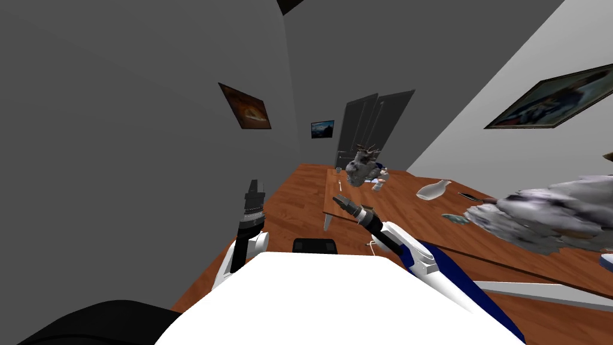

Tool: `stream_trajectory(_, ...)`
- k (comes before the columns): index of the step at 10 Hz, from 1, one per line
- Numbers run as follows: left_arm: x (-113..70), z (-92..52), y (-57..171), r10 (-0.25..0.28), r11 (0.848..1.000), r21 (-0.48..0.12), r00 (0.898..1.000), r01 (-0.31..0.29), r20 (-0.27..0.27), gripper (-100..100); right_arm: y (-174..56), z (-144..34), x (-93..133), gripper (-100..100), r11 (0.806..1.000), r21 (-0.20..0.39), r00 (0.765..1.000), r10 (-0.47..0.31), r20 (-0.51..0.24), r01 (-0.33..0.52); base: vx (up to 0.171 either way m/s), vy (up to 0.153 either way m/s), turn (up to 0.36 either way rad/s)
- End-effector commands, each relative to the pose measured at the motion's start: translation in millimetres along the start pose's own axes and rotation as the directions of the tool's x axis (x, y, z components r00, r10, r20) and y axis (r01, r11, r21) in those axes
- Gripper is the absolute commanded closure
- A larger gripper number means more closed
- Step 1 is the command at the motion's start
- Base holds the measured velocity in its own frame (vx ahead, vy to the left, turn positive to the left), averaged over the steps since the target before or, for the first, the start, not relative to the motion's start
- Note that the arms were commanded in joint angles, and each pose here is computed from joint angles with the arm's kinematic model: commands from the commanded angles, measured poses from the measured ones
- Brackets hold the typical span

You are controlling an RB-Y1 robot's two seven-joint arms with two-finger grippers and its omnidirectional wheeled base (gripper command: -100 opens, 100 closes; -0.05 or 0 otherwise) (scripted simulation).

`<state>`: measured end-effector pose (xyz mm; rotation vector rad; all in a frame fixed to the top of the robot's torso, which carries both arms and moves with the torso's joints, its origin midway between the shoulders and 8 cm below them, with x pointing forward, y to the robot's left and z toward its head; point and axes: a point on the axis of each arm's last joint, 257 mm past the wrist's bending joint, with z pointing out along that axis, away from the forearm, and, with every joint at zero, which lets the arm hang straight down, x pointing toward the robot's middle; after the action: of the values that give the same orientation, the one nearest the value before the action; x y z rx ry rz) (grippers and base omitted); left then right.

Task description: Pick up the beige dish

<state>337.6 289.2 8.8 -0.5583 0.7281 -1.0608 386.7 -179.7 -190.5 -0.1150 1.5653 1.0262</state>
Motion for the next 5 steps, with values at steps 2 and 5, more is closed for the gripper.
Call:
stream_trajectory(2,0.0,0.0,0.0,0.0,1.0,0.0,1.0,0.0,0.0,0,-19.3,-8.8,23.9,-100,0.997,0.025,0.993,-0.068,-0.101,0.071,0.007,0.007,0.036)
stream_trajectory(5,0.0,0.0,0.0,0.0,1.0,0.0,1.0,0.0,0.0,0,-38.9,-20.4,46.3,-100,0.988,0.04,0.969,-0.14,-0.203,0.151,0.011,0.011,0.046)
